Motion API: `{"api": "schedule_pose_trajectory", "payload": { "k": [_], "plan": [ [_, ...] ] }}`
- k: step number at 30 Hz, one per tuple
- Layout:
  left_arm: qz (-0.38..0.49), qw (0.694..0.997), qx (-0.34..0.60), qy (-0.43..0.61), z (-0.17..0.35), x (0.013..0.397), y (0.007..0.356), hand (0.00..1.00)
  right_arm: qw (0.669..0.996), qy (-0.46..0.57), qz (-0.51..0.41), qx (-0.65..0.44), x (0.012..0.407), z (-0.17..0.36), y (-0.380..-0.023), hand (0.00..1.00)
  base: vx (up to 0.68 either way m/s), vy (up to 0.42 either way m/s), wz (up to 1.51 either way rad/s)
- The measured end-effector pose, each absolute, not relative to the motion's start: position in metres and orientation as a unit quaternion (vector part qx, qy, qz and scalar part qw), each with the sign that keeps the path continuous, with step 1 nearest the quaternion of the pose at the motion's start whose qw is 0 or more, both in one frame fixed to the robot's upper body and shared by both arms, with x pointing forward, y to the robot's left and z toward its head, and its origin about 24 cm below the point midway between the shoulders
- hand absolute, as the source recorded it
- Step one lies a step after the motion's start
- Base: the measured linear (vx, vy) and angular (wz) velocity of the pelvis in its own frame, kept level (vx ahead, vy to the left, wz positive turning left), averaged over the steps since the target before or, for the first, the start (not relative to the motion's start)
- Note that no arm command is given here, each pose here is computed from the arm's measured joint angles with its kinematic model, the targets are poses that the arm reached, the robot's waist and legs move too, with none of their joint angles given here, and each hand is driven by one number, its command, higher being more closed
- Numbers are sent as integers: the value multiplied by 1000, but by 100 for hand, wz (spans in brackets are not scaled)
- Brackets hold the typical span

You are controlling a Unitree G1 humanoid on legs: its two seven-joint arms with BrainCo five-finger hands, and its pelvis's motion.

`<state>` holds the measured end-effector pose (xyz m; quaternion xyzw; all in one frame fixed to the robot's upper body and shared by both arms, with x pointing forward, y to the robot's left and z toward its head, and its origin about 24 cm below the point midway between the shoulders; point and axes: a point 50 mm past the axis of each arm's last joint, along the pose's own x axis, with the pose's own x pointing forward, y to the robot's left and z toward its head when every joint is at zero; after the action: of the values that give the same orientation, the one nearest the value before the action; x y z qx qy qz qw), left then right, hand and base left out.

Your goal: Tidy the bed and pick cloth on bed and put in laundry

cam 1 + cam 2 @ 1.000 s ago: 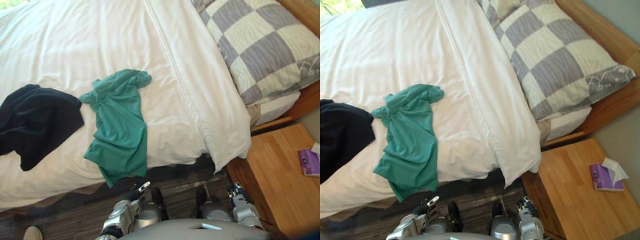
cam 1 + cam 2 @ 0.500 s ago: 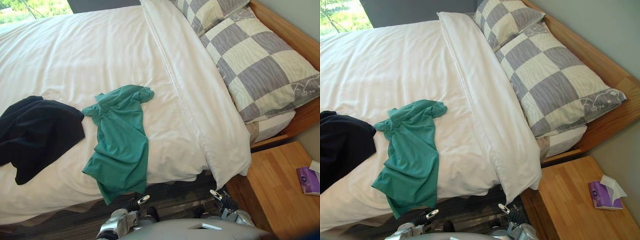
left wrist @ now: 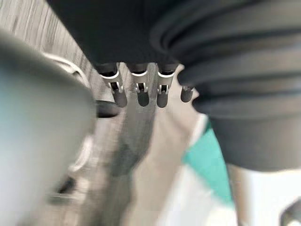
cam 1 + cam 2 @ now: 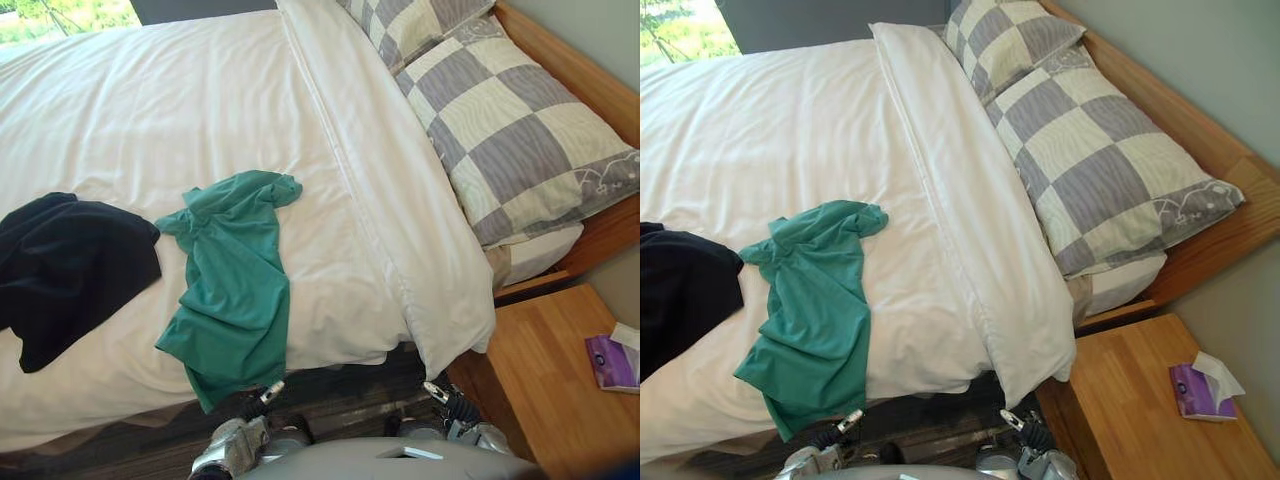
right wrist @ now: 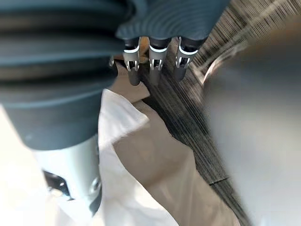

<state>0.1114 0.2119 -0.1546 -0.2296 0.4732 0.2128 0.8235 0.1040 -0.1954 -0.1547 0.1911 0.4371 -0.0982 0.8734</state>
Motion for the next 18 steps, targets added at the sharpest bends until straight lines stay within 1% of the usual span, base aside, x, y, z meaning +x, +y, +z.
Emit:
{"api": "schedule_pose_trajectory", "payload": {
  "k": [2, 4, 5, 6, 7, 9, 10, 12, 13, 16, 18],
  "plan": [
    [215, 824, -263, 453, -154, 118, 199, 0, 889, 420, -111, 145, 108, -146, -228, 0, -74, 35, 13],
    [186, 829, -271, 452, -153, 129, 182, 0, 893, 416, -119, 122, 110, -141, -247, 0, -21, 245, 34],
    [167, 830, -275, 455, -153, 132, 169, 0, 892, 419, -122, 118, 108, -141, -250, 0, -8, 331, 51],
    [159, 829, -275, 460, -153, 132, 164, 0, 891, 421, -124, 120, 107, -142, -250, 0, -36, 419, 64],
    [144, 826, -269, 474, -154, 130, 158, 0, 887, 425, -123, 130, 107, -144, -244, 0, -43, 597, 54],
    [132, 837, -229, 479, -152, 134, 171, 0, 880, 430, -111, 169, 107, -151, -219, 0, -65, 526, 27],
    [132, 842, -203, 483, -152, 132, 180, 0, 879, 431, -76, 188, 109, -153, -197, 0, -95, 288, -6],
    [135, 844, -175, 488, -151, 130, 195, 0, 890, 409, -36, 201, 121, -150, -177, 0, -87, 300, 7],
    [132, 841, -160, 499, -152, 126, 199, 0, 894, 400, -21, 202, 125, -147, -173, 0, -40, 182, 24],
    [120, 836, -136, 518, -155, 121, 197, 0, 903, 380, -16, 198, 132, -143, -175, 0, -6, 113, 21],
    [120, 828, -143, 529, -159, 114, 191, 0, 902, 389, -11, 187, 128, -144, -178, 0, 21, 90, 3]
  ]
}}
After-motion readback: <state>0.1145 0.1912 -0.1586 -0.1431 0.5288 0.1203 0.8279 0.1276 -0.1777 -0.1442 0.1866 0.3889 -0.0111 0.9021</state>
